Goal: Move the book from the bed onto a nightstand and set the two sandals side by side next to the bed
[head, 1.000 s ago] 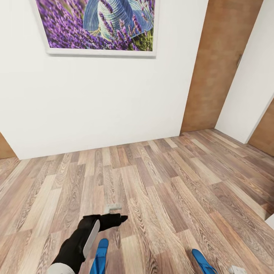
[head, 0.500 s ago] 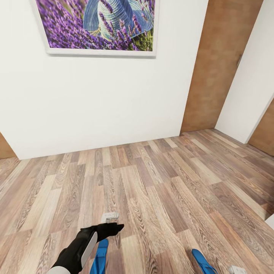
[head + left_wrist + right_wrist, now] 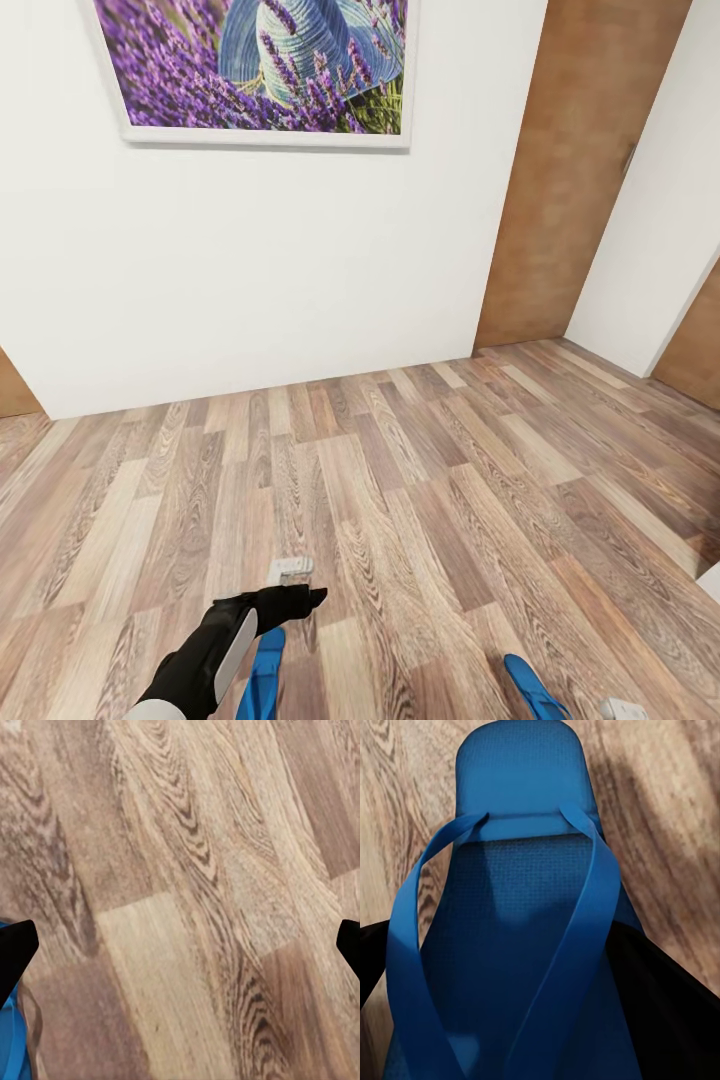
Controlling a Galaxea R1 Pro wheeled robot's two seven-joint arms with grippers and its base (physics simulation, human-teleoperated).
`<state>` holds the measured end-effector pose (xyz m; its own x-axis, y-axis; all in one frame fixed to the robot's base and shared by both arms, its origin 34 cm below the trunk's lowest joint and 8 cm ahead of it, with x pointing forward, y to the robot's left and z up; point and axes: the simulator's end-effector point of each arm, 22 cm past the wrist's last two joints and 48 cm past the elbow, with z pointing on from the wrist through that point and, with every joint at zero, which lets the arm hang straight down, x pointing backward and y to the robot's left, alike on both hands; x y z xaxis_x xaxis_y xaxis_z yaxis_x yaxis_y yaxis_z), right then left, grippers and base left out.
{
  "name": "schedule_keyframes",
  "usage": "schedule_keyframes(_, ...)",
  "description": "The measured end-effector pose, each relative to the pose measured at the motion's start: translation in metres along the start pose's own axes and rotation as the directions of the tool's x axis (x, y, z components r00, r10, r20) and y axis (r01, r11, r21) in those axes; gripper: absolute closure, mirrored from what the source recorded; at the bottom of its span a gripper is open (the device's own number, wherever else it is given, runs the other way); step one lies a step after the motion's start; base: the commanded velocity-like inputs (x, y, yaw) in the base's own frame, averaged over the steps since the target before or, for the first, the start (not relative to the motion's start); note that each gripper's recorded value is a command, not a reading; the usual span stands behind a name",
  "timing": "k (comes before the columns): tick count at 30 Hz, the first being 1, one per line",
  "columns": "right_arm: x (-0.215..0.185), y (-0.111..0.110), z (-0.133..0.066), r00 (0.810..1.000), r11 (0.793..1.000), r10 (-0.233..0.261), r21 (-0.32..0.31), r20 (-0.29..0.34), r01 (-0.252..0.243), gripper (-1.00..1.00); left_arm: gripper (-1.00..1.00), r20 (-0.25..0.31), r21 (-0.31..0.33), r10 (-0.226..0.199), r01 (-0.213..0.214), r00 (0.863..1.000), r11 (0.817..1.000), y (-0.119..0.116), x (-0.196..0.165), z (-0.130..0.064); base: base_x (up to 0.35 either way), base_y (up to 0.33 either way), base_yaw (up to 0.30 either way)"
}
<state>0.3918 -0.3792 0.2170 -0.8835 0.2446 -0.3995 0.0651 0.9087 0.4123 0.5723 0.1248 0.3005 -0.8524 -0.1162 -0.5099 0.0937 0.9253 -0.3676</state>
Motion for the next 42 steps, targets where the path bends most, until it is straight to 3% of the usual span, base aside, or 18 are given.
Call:
schedule_keyframes(12,0.02,-0.008,0.006,0.999,1.0,0.016,0.012,-0.046,-0.015,1.0,-1.0,-0.045,-0.014,-0.017,0.017,0.999,1.0,0.011,0.022,0.014,0.0,0.0,0.0)
schedule_keyframes(19,0.024,-0.011,0.008,0.998,1.0,0.027,0.007,-0.064,-0.026,1.0,-1.0,-0.07,-0.09,-0.028,0.022,0.997,0.996,0.032,0.035,0.02,0.0,0.0,0.0)
schedule_keyframes(22,0.018,-0.016,0.006,0.996,0.999,0.052,-0.001,-0.079,-0.052,1.0,-1.0,-0.08,-0.103,-0.034,0.025,0.996,0.994,0.037,0.04,0.023,0.0,0.0,0.0)
schedule_keyframes(23,0.005,-0.019,0.003,0.992,0.996,0.083,-0.004,-0.092,-0.084,1.0,-1.0,-0.084,-0.106,-0.036,0.027,0.996,0.994,0.037,0.042,0.024,0.0,0.0,0.0)
schedule_keyframes(24,-0.023,-0.01,0.003,0.982,0.987,0.156,-0.03,-0.103,-0.16,1.0,-1.0,-0.088,-0.106,-0.039,0.03,0.995,0.994,0.038,0.044,0.025,0.0,0.0,0.0)
schedule_keyframes(26,-0.058,0.003,0.003,0.971,0.97,0.226,-0.073,-0.075,-0.232,1.0,-1.0,-0.095,-0.107,-0.042,0.032,0.995,0.994,0.039,0.048,0.027,0.0,0.0,0.0)
schedule_keyframes(28,-0.111,0.024,-0.005,0.944,0.931,0.328,-0.163,-0.027,-0.327,1.0,-1.0,-0.104,-0.108,-0.045,0.034,0.994,0.994,0.04,0.052,0.029,0.0,0.0,0.0)
schedule_keyframes(32,-0.146,0.036,-0.018,0.922,0.896,0.386,-0.23,-0.02,-0.38,1.0,-1.0,-0.12,-0.108,-0.053,0.04,0.991,0.993,0.041,0.061,0.033,0.0,0.0,0.0)
schedule_keyframes(33,-0.16,0.048,-0.025,0.904,0.865,0.426,-0.277,-0.034,-0.418,1.0,-1.0,-0.124,-0.108,-0.054,0.041,0.991,0.993,0.041,0.063,0.034,0.0,0.0,0.0)
schedule_keyframes(36,-0.177,0.057,-0.037,0.88,0.82,0.471,-0.336,-0.062,-0.463,1.0,-1.0,-0.135,-0.111,-0.059,0.045,0.989,0.993,0.044,0.068,0.037,0.0,0.0,0.0)
schedule_keyframes(38,-0.193,0.07,-0.05,0.852,0.758,0.516,-0.421,-0.081,-0.499,1.0,-1.0,-0.142,-0.113,-0.063,0.047,0.988,0.992,0.046,0.072,0.039,0.0,0.0,0.0)
schedule_keyframes(39,-0.196,0.071,-0.053,0.848,0.746,0.523,-0.436,-0.085,-0.503,1.0,-1.0,-0.146,-0.115,-0.065,0.049,0.987,0.992,0.047,0.074,0.04,0.0,0.0,0.0)
schedule_keyframes(40,-0.204,0.074,-0.061,0.838,0.716,0.538,-0.476,-0.089,-0.51,1.0,-1.0,-0.149,-0.116,-0.067,0.05,0.987,0.992,0.049,0.076,0.04,0.0,0.0,0.0)
schedule_keyframes(42,-0.218,0.076,-0.076,0.831,0.677,0.549,-0.534,-0.091,-0.507,1.0,-1.0,-0.156,-0.118,-0.071,0.053,0.985,0.992,0.051,0.08,0.042,0.0,0.0,0.0)
